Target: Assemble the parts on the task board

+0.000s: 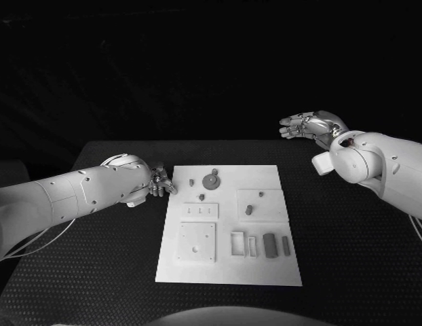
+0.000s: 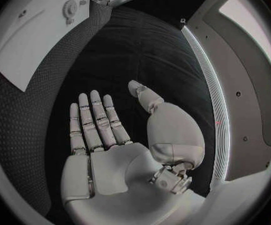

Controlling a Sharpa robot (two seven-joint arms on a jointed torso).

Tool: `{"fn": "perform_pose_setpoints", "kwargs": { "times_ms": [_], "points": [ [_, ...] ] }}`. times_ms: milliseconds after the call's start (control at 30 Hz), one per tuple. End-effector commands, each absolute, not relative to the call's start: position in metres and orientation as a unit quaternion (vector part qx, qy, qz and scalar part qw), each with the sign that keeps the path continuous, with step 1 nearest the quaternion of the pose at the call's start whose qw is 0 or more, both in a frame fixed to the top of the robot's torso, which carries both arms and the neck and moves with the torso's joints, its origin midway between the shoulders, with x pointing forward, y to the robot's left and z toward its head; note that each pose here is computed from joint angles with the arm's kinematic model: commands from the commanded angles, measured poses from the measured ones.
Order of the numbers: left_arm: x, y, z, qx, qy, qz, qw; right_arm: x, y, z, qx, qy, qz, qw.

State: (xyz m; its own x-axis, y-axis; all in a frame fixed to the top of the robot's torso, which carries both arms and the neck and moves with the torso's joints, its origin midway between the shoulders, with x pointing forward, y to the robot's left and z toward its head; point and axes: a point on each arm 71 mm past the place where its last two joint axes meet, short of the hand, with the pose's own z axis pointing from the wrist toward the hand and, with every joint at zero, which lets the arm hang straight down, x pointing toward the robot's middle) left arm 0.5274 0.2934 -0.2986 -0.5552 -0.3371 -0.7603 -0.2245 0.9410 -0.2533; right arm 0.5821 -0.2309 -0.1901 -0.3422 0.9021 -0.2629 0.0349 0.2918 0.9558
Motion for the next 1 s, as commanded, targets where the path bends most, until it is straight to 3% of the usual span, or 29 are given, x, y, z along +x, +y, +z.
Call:
{"fn": "perform_pose_setpoints", "kwargs": {
  "times_ms": [33,633,800,1000],
  "points": [
    [0.525,0.297,-0.301,-0.180,0.880,-0.075,0.432,0.582,-0.230,-0.190,0.344,0.666,0.484,0.452],
    [0.527,0.307,-0.283,-0.259,0.867,-0.153,0.396,0.580,-0.230,-0.191,0.316,0.675,0.473,0.469],
    [0.530,0.307,-0.265,-0.293,0.859,-0.212,0.361,0.578,-0.228,-0.191,0.274,0.687,0.462,0.490],
    [0.532,0.303,-0.241,-0.388,0.811,-0.348,0.266,0.573,-0.219,-0.191,0.211,0.701,0.446,0.515]
  ]
}}
